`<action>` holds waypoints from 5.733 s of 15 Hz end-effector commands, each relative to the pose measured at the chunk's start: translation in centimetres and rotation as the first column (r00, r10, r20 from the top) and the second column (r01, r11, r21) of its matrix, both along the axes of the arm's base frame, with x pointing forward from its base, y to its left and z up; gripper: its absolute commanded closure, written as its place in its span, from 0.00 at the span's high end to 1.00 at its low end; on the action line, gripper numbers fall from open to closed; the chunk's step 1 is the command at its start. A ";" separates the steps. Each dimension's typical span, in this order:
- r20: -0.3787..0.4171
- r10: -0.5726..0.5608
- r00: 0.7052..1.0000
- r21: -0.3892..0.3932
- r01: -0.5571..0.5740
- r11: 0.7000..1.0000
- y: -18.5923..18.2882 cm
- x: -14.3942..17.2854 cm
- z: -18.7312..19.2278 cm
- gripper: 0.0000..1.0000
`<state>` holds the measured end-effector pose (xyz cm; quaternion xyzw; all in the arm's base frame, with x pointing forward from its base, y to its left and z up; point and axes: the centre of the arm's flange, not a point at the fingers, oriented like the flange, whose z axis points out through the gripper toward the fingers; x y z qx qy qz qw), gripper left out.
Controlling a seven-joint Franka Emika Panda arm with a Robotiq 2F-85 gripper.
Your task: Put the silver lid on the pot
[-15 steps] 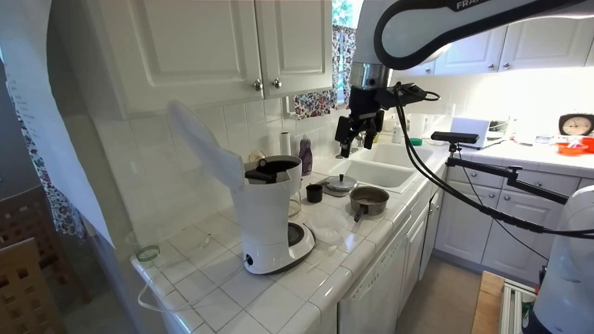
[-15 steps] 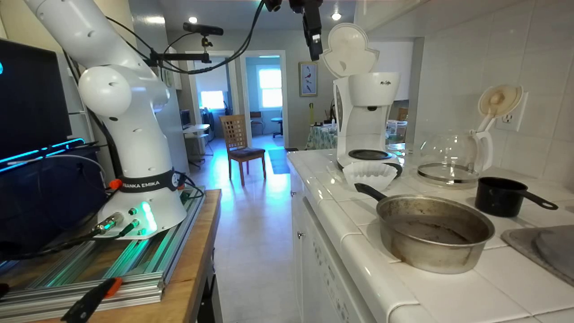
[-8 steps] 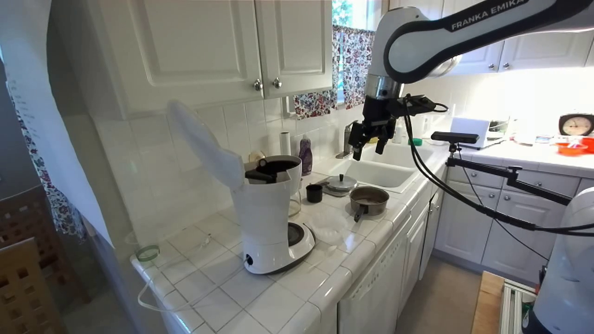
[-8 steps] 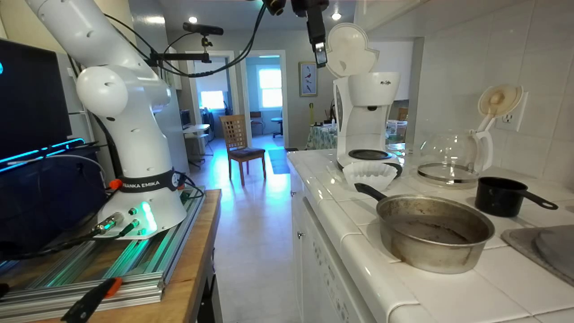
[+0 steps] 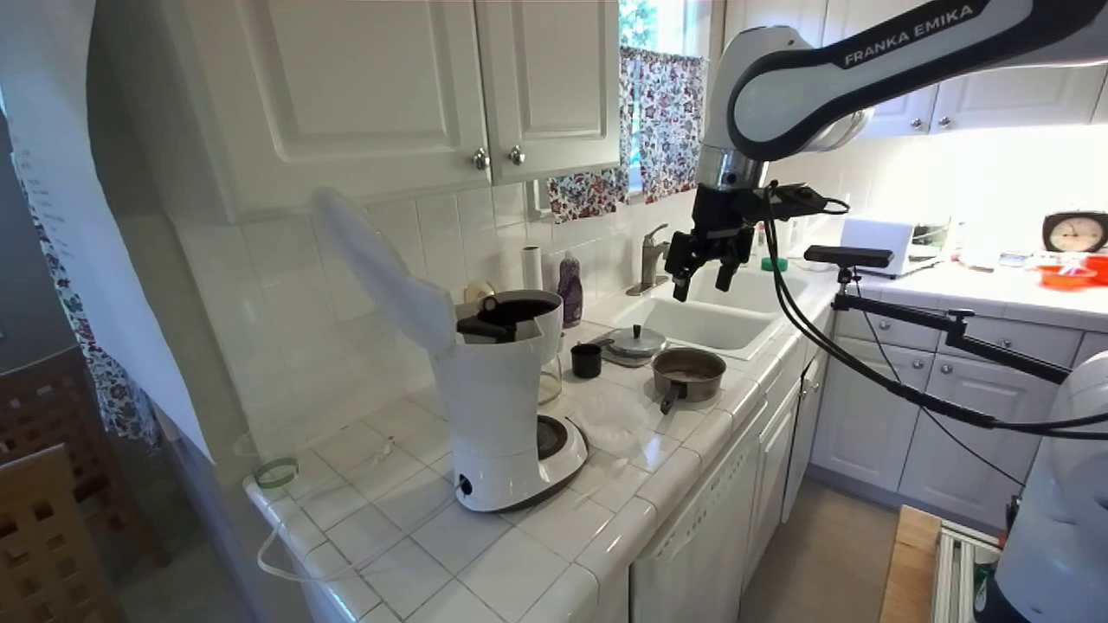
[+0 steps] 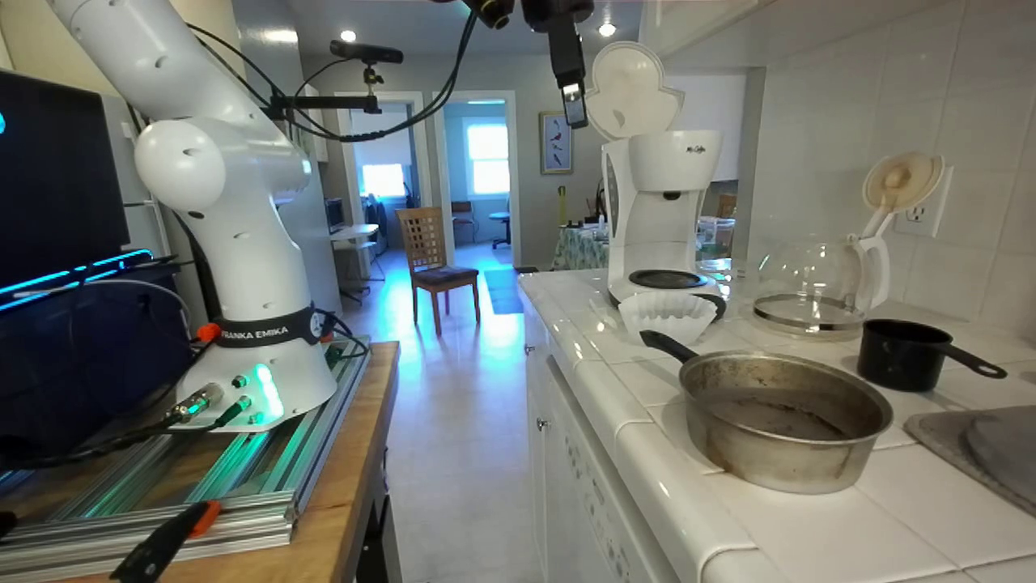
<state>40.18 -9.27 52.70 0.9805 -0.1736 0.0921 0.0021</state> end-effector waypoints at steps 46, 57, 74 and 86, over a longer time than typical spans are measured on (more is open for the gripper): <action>0.064 -0.112 0.992 -0.077 0.117 0.990 -23.7 4.4 -6.5 1.00; 0.074 0.016 0.997 -0.130 -0.007 0.991 -27.4 9.7 -10.0 1.00; 0.158 -0.071 0.985 -0.160 0.097 0.982 -30.0 9.4 -10.7 1.00; 0.121 -0.063 0.991 -0.119 0.078 0.990 -34.1 13.0 -12.1 1.00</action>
